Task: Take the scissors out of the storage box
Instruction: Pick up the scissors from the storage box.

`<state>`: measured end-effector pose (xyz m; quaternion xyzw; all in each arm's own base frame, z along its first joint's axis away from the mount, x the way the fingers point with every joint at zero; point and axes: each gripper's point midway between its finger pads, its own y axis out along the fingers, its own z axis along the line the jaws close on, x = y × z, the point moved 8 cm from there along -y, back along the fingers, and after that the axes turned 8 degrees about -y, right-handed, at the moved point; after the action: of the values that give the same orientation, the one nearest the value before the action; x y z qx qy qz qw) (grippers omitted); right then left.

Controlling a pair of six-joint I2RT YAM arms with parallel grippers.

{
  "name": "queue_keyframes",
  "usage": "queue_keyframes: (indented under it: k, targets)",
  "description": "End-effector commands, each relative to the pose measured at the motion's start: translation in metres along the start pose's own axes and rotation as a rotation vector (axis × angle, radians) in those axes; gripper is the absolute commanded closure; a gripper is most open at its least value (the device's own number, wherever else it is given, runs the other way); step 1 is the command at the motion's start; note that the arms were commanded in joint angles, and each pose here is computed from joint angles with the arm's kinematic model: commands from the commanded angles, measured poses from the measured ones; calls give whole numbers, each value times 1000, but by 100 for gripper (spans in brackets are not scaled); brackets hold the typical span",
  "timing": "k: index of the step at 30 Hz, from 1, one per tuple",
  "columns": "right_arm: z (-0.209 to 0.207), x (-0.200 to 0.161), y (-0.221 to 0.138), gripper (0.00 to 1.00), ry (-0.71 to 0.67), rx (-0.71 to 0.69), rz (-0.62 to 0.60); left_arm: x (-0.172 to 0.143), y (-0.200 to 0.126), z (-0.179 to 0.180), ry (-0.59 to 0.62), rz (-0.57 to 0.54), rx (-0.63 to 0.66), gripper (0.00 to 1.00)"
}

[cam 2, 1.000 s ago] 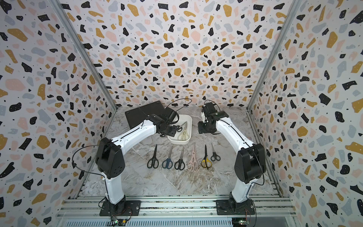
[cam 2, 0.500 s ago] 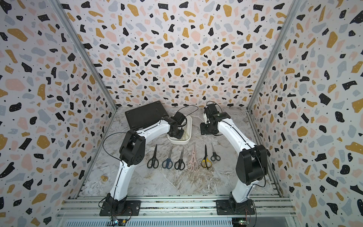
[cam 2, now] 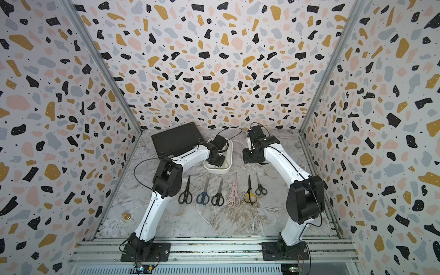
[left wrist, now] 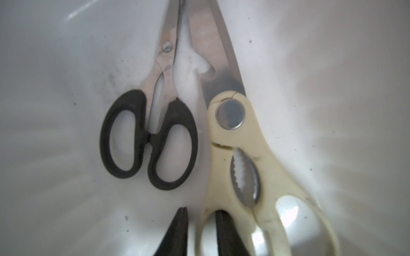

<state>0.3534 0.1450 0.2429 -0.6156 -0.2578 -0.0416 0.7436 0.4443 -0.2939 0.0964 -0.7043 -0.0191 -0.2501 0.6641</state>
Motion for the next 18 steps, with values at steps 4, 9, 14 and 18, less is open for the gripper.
queue_keyframes:
  k: [4, 9, 14, 18]
  targets:
    - [3, 2, -13, 45, -17, 22, -22, -22, 29, 1, -2, 116, -60, 99]
    - [3, 2, -14, 45, -18, 21, -25, -10, -1, 0, -6, 37, -99, 100]
    - [3, 3, -15, 45, -16, 16, -29, 20, -70, -2, -6, -139, -157, 100]
    - [1, 4, -19, 45, -17, 4, -39, 35, -129, 0, -11, -285, -199, 100]
